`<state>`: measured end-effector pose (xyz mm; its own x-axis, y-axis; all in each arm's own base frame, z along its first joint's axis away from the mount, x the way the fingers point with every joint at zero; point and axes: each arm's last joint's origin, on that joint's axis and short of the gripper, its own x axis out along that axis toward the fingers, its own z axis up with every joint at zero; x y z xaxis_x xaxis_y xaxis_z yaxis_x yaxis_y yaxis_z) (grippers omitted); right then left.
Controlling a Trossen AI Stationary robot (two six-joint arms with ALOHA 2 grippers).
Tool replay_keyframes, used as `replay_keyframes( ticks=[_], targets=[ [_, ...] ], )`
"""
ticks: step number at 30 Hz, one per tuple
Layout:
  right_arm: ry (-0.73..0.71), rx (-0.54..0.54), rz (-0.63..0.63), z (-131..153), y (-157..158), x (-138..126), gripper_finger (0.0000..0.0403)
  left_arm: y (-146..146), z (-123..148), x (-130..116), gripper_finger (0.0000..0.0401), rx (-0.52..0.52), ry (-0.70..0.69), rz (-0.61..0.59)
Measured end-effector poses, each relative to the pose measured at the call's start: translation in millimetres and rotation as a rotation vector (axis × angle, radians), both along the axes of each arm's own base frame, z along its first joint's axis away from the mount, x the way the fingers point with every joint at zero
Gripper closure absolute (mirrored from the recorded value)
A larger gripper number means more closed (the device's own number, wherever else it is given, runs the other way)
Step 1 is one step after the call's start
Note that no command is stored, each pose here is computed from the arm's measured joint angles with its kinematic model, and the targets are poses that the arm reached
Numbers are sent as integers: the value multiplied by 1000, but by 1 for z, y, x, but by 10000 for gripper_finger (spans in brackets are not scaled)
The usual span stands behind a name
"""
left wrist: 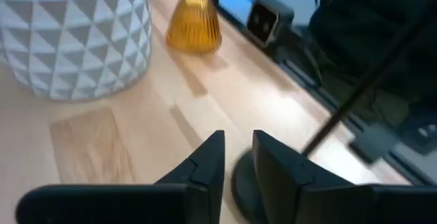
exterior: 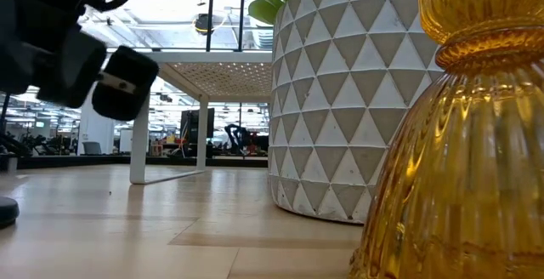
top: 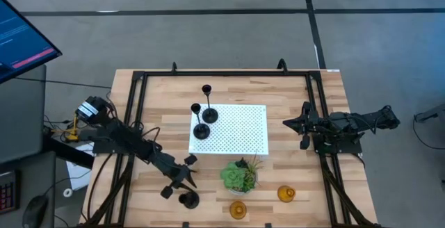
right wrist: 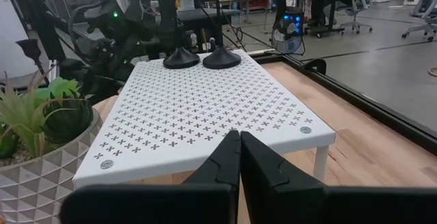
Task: Pick & Place candle stick holders
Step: Put the black candle holder on the shelf
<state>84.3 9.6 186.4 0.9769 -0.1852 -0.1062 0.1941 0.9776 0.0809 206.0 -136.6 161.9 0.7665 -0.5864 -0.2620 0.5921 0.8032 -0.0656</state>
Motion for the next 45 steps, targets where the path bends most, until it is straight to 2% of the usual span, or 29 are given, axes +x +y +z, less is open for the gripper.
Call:
replay_keyframes(
  ticks=[4,10,13,17,26,32,39,45],
  targets=[
    [0,0,0,0,0,0,403,3,-1,-8,350,34,91,-34],
    [0,0,0,0,0,0,403,-5,8,-20,383,-18,90,-295],
    [-1,1,0,0,0,0,403,-7,8,-22,393,3,72,-304],
    [-8,3,0,1,0,0,403,-6,7,-19,394,30,64,-221],
    [-15,5,0,1,0,0,403,-5,7,-18,366,44,54,-168],
    [-15,5,0,1,0,0,403,-4,7,-17,329,55,38,-114],
    [-15,5,0,1,0,0,403,-4,8,-17,281,51,31,-115],
    [-14,5,0,1,0,0,403,-8,5,-12,259,30,-2,-114]
  ],
)
